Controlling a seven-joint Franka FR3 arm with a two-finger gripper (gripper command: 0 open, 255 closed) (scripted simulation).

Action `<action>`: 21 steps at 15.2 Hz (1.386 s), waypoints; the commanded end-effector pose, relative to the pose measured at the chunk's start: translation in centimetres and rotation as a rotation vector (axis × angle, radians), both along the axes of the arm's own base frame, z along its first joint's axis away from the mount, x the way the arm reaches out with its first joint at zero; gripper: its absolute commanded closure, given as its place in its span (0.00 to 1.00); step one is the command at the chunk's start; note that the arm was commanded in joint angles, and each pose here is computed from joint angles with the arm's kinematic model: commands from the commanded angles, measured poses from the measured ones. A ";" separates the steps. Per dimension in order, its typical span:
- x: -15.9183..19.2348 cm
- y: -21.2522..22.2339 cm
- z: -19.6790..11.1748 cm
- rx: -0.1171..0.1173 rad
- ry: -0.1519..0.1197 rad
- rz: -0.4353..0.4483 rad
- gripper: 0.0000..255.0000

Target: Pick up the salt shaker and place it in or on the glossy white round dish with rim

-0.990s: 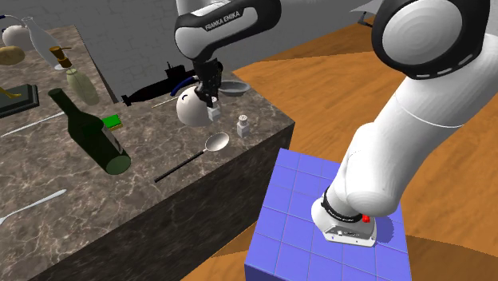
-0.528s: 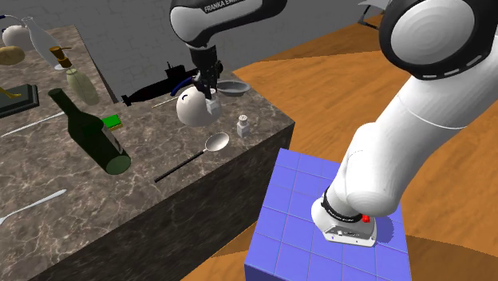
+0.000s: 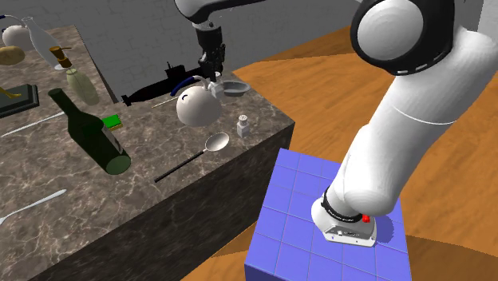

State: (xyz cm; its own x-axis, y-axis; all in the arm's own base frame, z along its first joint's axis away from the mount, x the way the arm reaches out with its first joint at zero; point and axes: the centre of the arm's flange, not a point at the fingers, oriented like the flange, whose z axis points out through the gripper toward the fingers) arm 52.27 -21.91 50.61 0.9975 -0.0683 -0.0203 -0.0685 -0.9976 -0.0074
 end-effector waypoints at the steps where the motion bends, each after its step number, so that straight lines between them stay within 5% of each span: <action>1: 0.4 -2.3 0.2 0.000 0.000 0.001 1.00; 14: 3.2 -19.9 3.2 0.000 0.000 0.001 1.00; 21: 3.2 -19.9 -0.5 0.000 0.000 0.001 1.00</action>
